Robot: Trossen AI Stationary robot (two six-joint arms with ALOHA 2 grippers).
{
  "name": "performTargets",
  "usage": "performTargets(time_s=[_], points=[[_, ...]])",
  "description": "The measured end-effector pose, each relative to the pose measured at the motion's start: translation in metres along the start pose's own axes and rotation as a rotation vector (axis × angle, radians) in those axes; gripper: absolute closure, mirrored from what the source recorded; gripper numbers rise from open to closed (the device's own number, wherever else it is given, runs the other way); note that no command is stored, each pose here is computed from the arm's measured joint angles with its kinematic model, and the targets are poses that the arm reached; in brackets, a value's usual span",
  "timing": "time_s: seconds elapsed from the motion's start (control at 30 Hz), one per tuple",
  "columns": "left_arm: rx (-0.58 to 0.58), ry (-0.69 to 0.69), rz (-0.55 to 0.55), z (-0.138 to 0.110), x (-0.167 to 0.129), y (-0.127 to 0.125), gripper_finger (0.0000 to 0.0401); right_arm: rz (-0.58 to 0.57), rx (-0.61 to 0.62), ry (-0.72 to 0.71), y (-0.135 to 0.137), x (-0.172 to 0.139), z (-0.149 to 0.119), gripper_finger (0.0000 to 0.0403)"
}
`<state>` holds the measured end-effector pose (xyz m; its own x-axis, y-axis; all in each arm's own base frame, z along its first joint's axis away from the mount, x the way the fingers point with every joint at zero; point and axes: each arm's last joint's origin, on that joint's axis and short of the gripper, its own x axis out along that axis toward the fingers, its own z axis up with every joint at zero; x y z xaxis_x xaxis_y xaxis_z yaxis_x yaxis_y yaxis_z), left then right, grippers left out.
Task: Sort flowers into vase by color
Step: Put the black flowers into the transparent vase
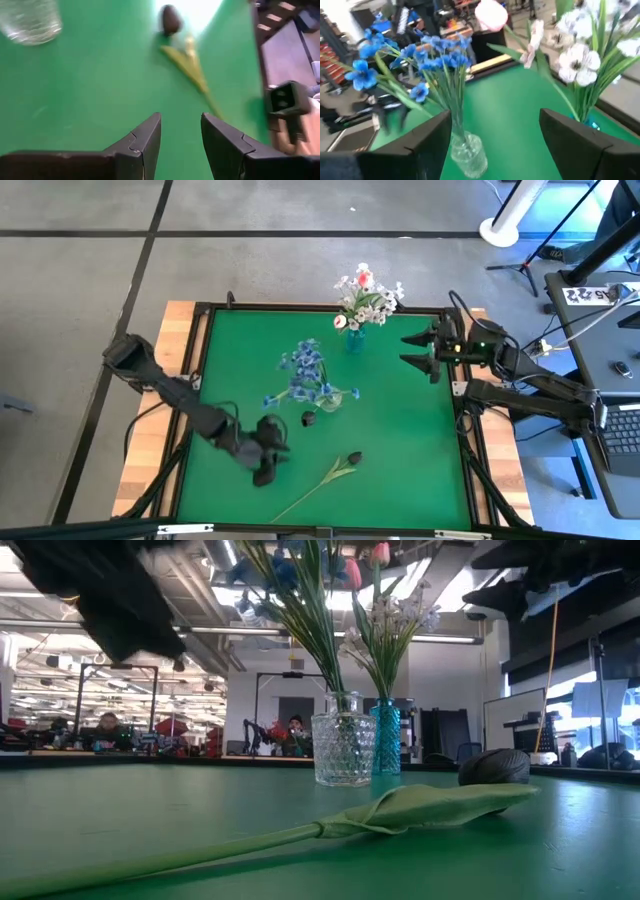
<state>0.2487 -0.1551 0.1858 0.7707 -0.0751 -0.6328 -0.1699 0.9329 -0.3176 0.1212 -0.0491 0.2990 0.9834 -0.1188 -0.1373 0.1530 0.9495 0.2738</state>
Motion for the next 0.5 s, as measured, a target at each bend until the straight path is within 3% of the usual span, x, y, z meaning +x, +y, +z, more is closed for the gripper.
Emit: performTargets(time_s=[0.2, 0.5], points=[[0.052, -0.090, 0.013, -0.011, -0.003, -0.051, 0.0266, -0.048, 0.010, -0.017, 0.011, -0.002, -0.002, 0.0104], [0.158, -0.156, 0.082, -0.030, -0.020, -0.106, 0.0266, -0.055, 0.085, 0.030, 0.028, 0.001, -0.012, 0.0104]])
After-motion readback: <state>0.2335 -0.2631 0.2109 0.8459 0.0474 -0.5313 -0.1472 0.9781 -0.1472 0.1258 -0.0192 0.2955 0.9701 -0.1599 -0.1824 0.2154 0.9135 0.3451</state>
